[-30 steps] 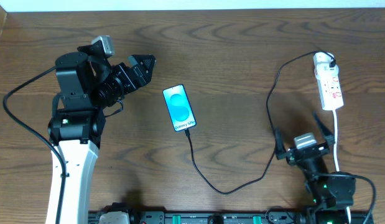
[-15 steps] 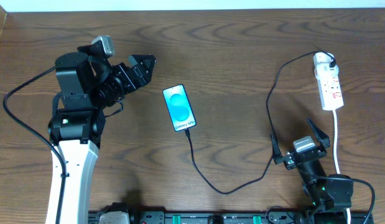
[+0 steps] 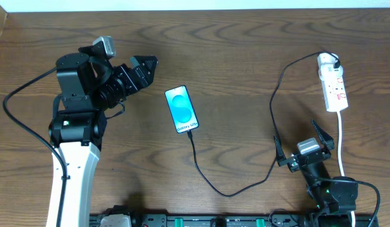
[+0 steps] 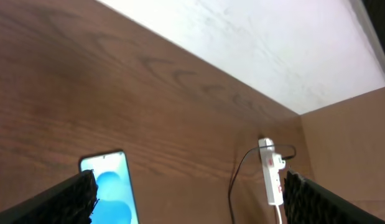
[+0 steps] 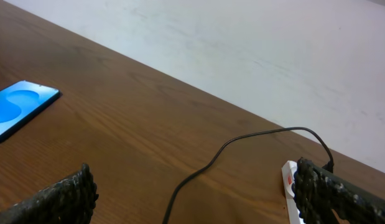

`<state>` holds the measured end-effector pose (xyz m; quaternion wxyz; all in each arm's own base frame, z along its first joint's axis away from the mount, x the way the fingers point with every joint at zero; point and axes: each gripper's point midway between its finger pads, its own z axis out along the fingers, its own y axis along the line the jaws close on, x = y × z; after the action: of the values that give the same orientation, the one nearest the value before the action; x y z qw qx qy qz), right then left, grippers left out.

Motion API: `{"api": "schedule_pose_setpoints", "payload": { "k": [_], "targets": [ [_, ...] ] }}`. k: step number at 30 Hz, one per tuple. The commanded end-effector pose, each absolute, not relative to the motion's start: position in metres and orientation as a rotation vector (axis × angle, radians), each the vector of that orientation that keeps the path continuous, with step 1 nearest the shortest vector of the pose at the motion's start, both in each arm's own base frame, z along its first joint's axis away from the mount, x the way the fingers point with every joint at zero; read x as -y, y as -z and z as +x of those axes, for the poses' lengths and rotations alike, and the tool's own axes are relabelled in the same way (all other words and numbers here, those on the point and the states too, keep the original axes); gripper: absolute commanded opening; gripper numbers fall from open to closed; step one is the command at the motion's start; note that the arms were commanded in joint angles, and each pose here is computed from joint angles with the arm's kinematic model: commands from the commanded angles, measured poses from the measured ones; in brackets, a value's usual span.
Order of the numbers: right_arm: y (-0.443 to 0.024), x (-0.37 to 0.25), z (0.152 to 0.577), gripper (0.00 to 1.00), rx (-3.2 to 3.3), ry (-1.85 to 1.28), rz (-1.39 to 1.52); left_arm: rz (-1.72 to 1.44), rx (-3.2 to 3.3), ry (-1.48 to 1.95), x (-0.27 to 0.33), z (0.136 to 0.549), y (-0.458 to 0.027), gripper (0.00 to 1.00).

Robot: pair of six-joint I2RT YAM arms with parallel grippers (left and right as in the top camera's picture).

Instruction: Plug charger to phone and switch on socket

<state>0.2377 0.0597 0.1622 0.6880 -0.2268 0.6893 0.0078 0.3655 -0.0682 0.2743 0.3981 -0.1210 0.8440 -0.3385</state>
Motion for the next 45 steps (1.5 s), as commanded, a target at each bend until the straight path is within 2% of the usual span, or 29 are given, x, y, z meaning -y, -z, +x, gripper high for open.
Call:
{"api": "schedule_pose_setpoints", "payload": {
  "k": [1,7,13,28,41,45],
  "targets": [
    [-0.163,-0.061,0.237,0.99,-1.542,-0.037,-0.499,-0.323,-2.169,0.791,0.06,0.364,-0.264,0.95],
    [-0.163,-0.061,0.237,0.99,-1.542,-0.037,-0.499,-0.276,-2.157,0.655,0.047,0.359,-0.264,0.95],
    [-0.163,-0.061,0.237,0.99,-1.542,-0.037,-0.499,0.142,-2.03,0.33,0.04,0.319,-0.264,0.95],
    [-0.163,-0.061,0.237,0.99,-1.542,-0.037,-0.499,0.133,-1.647,-0.021,0.006,0.264,-0.204,0.95],
    [-0.163,-0.061,0.237,0.99,-1.542,-0.037,-0.499,0.119,-1.731,-0.024,0.004,0.244,-0.135,0.95],
    [-0.163,-0.061,0.237,0.99,-1.542,-0.037,-0.499,0.113,-1.705,-0.024,0.004,0.244,-0.141,0.95]
  ]
}}
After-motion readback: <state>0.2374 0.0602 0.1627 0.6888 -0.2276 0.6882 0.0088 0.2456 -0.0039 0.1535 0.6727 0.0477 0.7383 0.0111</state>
